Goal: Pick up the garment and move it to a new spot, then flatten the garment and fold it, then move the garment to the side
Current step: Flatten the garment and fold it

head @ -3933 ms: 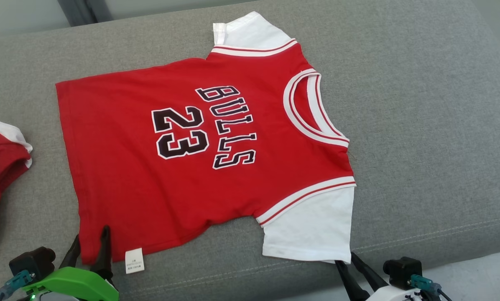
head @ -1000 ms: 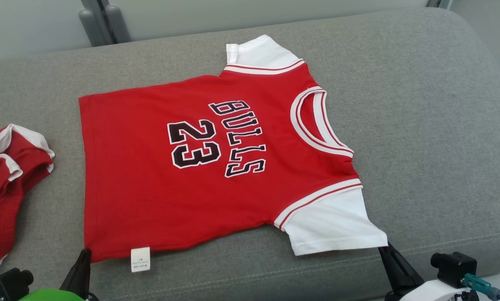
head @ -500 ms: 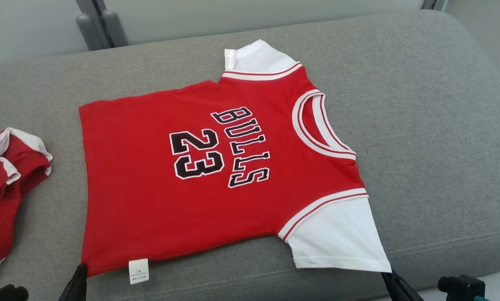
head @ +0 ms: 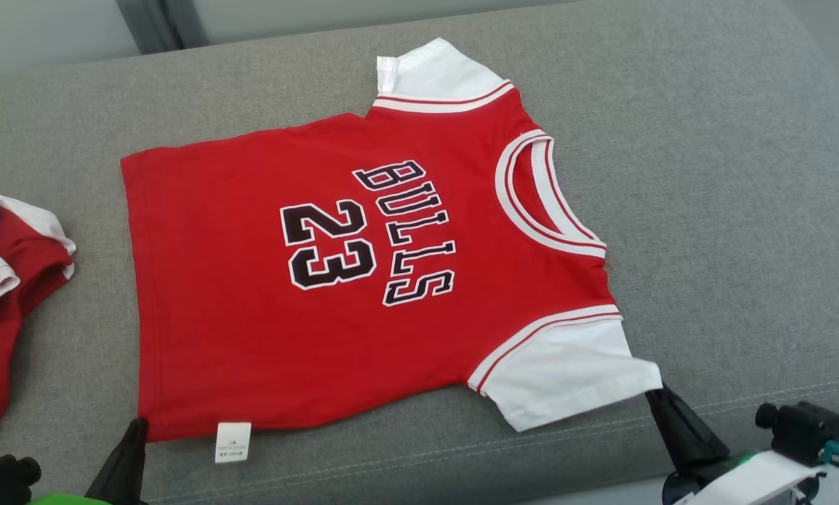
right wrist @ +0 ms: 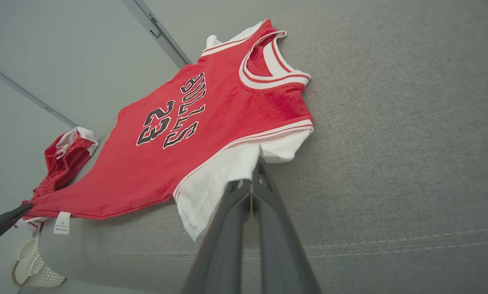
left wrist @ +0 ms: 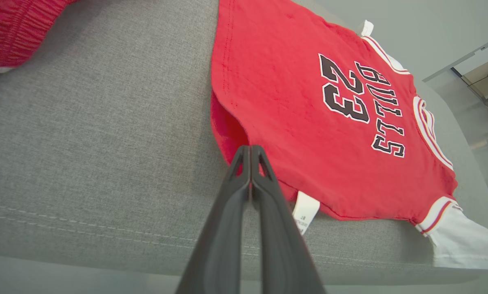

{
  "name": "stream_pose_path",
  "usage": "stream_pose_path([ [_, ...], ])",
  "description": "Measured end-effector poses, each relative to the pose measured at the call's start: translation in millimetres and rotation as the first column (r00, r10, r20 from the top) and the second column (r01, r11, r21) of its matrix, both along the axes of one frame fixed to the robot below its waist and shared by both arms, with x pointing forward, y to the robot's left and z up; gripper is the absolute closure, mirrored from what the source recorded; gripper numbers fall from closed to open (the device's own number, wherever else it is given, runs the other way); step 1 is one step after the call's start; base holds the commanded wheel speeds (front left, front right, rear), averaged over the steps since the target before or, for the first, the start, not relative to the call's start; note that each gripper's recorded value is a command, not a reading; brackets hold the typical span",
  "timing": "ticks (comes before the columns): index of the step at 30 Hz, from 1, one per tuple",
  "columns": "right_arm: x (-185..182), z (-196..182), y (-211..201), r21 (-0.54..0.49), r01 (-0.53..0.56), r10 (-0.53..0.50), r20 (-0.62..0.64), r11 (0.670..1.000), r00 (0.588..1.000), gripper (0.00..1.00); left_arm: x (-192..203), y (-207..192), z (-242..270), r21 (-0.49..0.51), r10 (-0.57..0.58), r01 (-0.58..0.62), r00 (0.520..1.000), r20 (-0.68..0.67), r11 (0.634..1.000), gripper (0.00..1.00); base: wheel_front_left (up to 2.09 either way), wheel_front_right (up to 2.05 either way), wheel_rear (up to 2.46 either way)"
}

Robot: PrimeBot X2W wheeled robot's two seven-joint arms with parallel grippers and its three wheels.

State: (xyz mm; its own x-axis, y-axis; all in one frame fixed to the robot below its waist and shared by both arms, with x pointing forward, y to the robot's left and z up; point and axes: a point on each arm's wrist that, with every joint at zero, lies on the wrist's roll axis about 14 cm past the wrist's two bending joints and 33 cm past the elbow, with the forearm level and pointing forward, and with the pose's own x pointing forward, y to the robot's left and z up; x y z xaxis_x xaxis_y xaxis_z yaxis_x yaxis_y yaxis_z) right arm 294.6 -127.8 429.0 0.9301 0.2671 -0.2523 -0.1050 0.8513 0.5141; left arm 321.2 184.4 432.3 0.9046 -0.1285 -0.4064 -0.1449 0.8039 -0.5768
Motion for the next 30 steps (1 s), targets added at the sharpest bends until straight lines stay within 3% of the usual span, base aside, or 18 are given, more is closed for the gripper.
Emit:
stream_pose_path([
  [19, 106, 43, 0, -0.042, -0.123, 0.127, 0.118, 0.992, 0.985, 1.00, 68, 4, 15, 0.024, -0.095, 0.095, 0.995, 0.017, 0.995, 1.00, 0.00, 0.00, 0.00],
  [30, 140, 25, 6, -0.053, -0.179, 0.181, 0.047, 0.982, 0.982, 1.00, 87, 4, -1, 0.021, -0.110, 0.111, 0.993, -0.041, 0.994, 1.00, 0.00, 0.00, 0.00],
])
